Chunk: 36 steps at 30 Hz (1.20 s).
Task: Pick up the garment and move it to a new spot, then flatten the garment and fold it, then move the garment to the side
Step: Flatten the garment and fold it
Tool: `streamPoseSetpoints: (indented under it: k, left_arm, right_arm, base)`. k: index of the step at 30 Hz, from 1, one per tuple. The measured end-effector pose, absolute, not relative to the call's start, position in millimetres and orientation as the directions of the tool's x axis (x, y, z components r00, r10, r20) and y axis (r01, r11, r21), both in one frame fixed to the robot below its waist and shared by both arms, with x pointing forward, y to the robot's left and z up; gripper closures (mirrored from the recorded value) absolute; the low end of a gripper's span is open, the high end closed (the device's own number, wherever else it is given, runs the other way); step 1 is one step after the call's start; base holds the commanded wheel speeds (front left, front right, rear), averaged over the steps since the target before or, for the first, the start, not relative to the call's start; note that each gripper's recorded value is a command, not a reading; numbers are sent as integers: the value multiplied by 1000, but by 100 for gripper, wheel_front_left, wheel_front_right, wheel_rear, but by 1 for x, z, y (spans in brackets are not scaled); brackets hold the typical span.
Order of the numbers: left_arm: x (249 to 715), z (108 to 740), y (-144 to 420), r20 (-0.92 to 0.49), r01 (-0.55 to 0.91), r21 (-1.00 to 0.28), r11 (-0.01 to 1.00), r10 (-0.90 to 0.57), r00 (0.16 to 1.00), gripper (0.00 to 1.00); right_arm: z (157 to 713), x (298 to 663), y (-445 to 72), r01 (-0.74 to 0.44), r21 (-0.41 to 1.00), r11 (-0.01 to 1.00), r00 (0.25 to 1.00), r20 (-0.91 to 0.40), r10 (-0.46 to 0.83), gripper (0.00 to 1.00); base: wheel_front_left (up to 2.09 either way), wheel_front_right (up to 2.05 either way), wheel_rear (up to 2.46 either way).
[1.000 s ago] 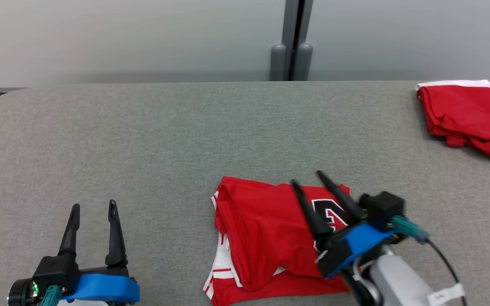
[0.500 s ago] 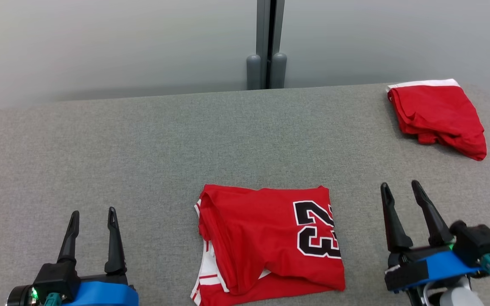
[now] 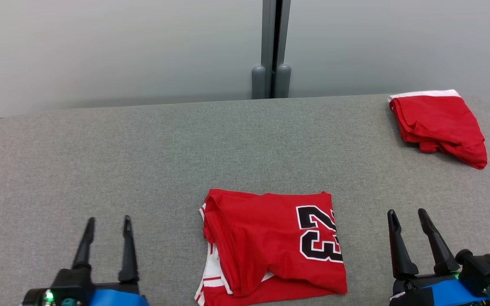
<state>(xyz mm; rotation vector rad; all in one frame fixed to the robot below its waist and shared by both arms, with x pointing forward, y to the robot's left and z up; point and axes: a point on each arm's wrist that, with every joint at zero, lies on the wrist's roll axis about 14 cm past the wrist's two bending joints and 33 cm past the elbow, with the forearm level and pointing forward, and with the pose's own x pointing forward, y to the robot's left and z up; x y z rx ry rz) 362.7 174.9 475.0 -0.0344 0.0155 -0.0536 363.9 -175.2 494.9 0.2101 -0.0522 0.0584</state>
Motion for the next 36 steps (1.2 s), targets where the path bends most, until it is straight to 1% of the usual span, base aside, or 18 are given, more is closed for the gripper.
streamPoseSetpoints:
  k: [8,13,18,25,32,36]
  left_arm:
    - [346,460,113,-64,255,-51,965,-258,964,0]
    - [327,436,70,-138,379,-98,920,-390,910,0]
    - [307,410,35,-221,481,-156,863,-505,834,0]
    - [296,386,24,-298,527,-195,827,-562,772,0]
    - [295,373,16,-340,557,-206,805,-592,730,0]
    - [298,371,12,-346,561,-218,799,-601,721,0]
  right_arm:
    - [496,362,-171,-76,210,975,996,61,65,0]
    - [493,362,-169,-78,212,974,996,50,69,0]
    - [488,361,-171,-67,220,973,998,32,61,0]
    - [483,362,-176,-48,229,972,999,18,45,0]
    - [481,364,-178,-38,235,971,999,12,36,0]
    - [480,365,-178,-37,236,971,999,8,36,0]
  base:
    - [0,0,0]
    - [0,0,0]
    - [0,0,0]
    - [0,0,0]
    - [0,0,0]
    - [0,0,0]
